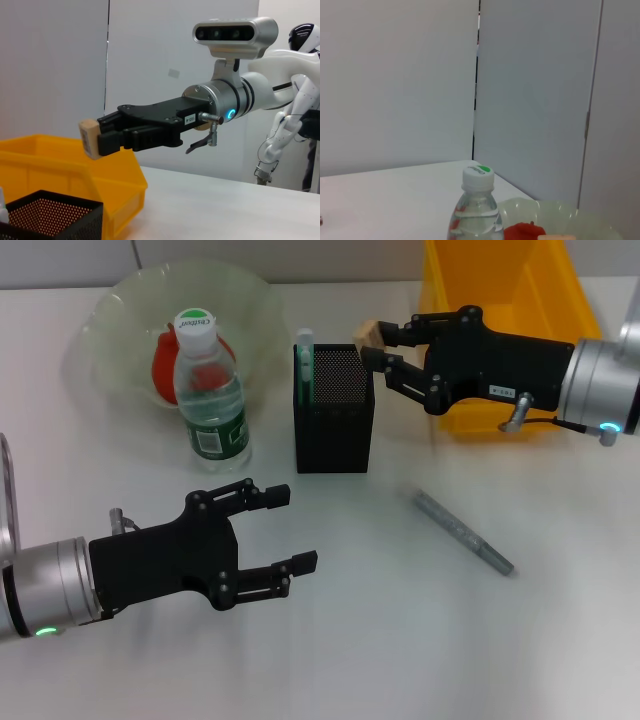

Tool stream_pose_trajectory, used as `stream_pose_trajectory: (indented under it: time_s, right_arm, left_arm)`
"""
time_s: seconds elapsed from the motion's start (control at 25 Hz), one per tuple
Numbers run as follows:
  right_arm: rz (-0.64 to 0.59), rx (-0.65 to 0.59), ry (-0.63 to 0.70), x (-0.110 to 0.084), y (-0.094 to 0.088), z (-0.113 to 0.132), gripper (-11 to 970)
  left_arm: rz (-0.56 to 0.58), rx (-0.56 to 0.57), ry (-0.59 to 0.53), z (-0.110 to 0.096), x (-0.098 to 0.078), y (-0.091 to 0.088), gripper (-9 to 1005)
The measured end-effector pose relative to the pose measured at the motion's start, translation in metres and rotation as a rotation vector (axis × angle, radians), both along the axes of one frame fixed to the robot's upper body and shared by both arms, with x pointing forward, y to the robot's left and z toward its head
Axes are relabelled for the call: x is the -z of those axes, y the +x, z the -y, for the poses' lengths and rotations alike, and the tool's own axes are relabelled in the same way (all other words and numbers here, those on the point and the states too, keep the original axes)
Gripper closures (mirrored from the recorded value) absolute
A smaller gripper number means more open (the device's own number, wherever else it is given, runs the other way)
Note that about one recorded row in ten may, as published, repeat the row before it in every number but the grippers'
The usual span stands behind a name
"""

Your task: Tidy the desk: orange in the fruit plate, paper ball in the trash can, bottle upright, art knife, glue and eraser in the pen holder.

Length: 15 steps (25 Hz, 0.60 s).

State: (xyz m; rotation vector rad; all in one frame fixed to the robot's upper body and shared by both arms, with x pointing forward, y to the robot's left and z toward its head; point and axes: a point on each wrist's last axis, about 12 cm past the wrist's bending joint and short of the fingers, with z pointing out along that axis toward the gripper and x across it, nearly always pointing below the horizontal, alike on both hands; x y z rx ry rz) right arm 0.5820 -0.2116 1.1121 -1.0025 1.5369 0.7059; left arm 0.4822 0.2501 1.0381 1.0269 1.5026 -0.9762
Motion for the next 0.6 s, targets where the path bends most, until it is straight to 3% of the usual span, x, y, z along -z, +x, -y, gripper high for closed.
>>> stream_pose_trajectory:
  time_s: [0.6]
  right_arm:
    - [-0.040, -0.001, -0.058, 0.009, 0.014, -0.014, 616]
  left_arm:
    - [-0.001, -0.007, 0.005, 0.000, 0.001, 0.001, 214]
